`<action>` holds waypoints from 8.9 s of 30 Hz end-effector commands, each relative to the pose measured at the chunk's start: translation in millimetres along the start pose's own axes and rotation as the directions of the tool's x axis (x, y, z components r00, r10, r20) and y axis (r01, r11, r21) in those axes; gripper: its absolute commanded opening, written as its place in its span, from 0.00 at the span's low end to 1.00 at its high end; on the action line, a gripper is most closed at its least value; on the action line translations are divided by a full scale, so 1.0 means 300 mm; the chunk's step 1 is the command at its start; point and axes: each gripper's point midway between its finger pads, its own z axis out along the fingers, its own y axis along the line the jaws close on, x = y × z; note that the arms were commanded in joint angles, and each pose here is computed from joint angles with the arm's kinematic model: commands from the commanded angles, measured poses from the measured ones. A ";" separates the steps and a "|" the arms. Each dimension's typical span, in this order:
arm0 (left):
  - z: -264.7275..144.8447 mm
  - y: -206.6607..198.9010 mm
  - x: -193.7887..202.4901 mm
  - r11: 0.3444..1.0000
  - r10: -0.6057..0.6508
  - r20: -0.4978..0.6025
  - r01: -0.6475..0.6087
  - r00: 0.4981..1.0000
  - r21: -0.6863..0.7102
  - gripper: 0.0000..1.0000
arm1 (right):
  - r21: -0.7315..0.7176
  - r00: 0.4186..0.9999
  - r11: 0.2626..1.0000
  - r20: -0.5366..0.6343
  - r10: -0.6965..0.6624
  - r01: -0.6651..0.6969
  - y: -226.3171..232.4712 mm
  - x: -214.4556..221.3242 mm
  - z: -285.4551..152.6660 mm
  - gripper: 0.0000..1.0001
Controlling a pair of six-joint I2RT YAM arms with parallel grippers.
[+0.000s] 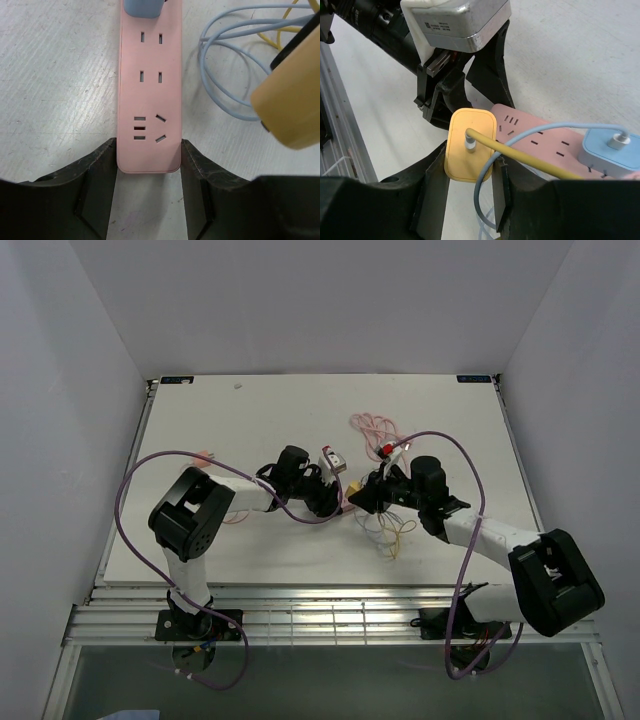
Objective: Pull the plug off the socket
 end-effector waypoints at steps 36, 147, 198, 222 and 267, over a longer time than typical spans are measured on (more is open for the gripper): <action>-0.058 0.206 0.168 0.924 -0.189 -0.131 0.131 0.973 -0.359 0.00 | 0.823 0.857 0.567 0.274 -0.436 0.025 -0.179 -0.981 -0.802 0.08; 0.117 0.114 -0.022 0.982 0.021 -0.075 -0.035 0.997 -0.187 0.87 | -0.286 0.787 0.761 -0.037 -0.615 0.582 -0.476 -0.387 -0.140 0.90; 0.218 0.008 0.120 0.991 0.130 -0.086 -0.132 0.988 -0.019 0.00 | -0.638 0.641 0.575 -0.161 -0.750 0.512 -0.433 0.025 0.187 0.20; 0.239 0.030 0.269 0.997 0.055 -0.168 -0.064 0.984 -0.048 0.00 | -0.575 0.830 0.667 0.038 -0.556 0.473 -0.247 -0.254 0.088 0.08; 0.261 0.082 0.292 0.992 0.019 -0.201 -0.044 0.979 -0.120 0.00 | -0.431 0.823 0.791 -0.168 -0.543 0.434 -0.354 -0.120 0.024 0.08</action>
